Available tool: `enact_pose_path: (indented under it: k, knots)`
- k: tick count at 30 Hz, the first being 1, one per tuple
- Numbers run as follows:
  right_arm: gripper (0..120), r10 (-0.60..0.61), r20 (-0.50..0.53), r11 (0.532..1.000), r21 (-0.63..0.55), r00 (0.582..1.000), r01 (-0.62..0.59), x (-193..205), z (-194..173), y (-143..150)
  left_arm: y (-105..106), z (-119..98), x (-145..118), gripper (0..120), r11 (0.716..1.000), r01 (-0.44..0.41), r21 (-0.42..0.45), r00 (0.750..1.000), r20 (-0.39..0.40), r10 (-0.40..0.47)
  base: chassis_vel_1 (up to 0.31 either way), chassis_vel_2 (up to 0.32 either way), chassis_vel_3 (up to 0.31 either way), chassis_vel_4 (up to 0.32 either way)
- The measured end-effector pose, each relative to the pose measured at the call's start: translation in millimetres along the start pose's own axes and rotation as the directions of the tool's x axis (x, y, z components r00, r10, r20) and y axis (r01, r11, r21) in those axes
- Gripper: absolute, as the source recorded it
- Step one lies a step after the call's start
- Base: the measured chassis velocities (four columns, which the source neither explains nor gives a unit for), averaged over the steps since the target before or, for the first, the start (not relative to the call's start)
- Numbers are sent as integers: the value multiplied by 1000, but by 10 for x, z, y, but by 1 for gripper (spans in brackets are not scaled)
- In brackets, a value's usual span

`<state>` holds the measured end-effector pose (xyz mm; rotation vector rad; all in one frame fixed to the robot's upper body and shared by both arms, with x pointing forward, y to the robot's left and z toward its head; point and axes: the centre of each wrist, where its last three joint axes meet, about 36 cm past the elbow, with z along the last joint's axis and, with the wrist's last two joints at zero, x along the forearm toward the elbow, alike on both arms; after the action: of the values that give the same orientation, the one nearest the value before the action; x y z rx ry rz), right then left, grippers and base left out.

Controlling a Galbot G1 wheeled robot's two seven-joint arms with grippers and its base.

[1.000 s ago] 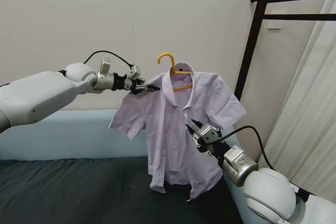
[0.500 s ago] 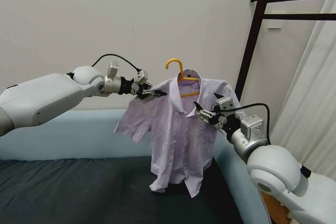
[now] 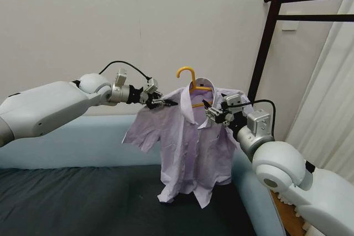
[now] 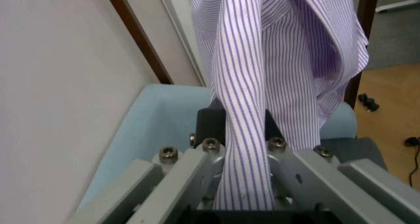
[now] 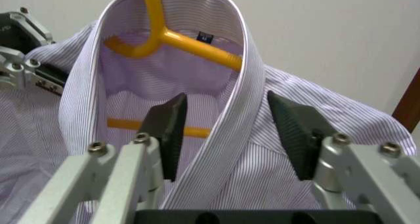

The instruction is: Pick up the clothes from the sofa and hang them on the clothes hanger.

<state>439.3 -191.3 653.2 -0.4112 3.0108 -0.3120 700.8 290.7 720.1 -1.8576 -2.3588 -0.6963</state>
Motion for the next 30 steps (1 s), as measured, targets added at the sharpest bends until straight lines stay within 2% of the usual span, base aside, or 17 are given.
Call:
enact_pose_path:
  k: [1,3,5,7,10,13,21,24,25,27,30]
  knots:
    - [41,0,-6,1000,-1,1000,0,4,16,3,0,1,0,1,1000,0,0,1000,1,0,0,0,0,0]
    - [37,0,-11,1000,-3,1000,0,5,24,5,-1,1,0,1,1000,0,0,1000,1,0,0,0,0,0]
    - [26,4,-18,1000,-8,1000,-5,-3,41,1,-3,0,-5,1,1000,-2,0,1000,2,2,0,0,0,0]
    - [23,5,-19,1000,-9,1000,-5,-4,42,0,-5,0,-6,1,1000,-3,0,1000,2,3,0,0,0,0]
    - [8,11,-25,1000,-15,1000,-12,-18,47,-4,-8,-5,-13,1,1000,-8,-1,1000,4,8,0,0,0,0]
    - [1,14,-26,1000,-16,1000,-15,-24,50,-8,-9,-5,-15,1,1000,-8,-1,1000,5,8,0,0,0,0]
    - [0,42,21,996,74,999,-43,-52,67,-18,-27,26,-47,1,1000,-17,2,1000,3,17,0,0,0,0]
    - [0,31,82,976,212,996,-48,-83,95,-15,-35,20,-98,1,1000,-27,0,1000,3,27,0,0,0,0]
    - [0,31,82,976,212,996,-48,-83,95,-15,-35,20,-98,1,1000,-27,0,1000,3,27,0,0,0,0]
    - [0,2,99,938,345,995,-36,-108,243,8,-32,-1,-144,1,999,-33,-4,999,2,33,0,0,0,0]
    - [0,-32,91,916,401,995,-7,-93,334,61,-17,-32,-172,1,999,-31,-8,1000,3,31,0,0,0,0]
